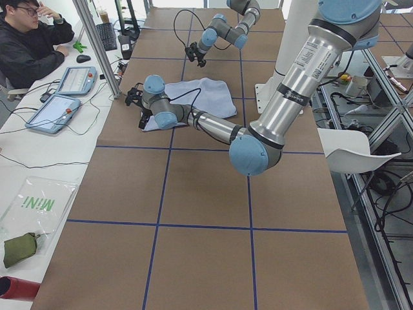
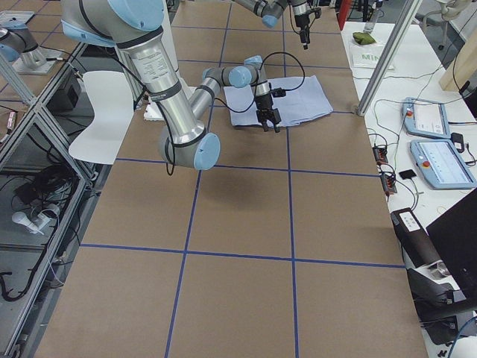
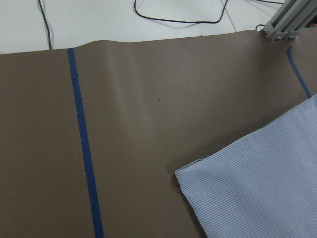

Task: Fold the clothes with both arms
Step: 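Move the left gripper to the near corner while the right gripper reaches the far side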

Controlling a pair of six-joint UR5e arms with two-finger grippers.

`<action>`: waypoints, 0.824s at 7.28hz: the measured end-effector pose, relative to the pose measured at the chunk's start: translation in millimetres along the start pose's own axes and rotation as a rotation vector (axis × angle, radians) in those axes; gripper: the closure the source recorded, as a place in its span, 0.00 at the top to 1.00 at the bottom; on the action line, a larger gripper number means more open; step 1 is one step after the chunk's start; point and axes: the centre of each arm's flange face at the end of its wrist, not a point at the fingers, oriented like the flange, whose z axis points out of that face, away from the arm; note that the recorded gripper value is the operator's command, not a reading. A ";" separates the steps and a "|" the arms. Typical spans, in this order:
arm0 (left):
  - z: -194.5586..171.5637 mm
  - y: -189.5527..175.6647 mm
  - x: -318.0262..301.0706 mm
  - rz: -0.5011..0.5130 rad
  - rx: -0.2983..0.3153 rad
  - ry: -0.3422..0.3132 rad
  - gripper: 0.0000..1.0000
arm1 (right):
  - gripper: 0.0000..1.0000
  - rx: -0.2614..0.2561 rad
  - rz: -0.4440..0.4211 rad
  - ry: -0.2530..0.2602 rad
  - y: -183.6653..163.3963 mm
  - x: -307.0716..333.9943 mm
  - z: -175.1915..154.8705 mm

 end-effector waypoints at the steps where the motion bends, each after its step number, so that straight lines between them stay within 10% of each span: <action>1: 0.2 0.9 0.4 0.001 -0.001 0.001 1.00 | 1.00 0.010 0.047 -0.057 -0.7 8.2 -7.7; 6: -44.9 52.9 36.3 -0.117 -0.005 0.091 1.00 | 1.00 0.115 0.570 -0.567 -15.3 18.8 -65.9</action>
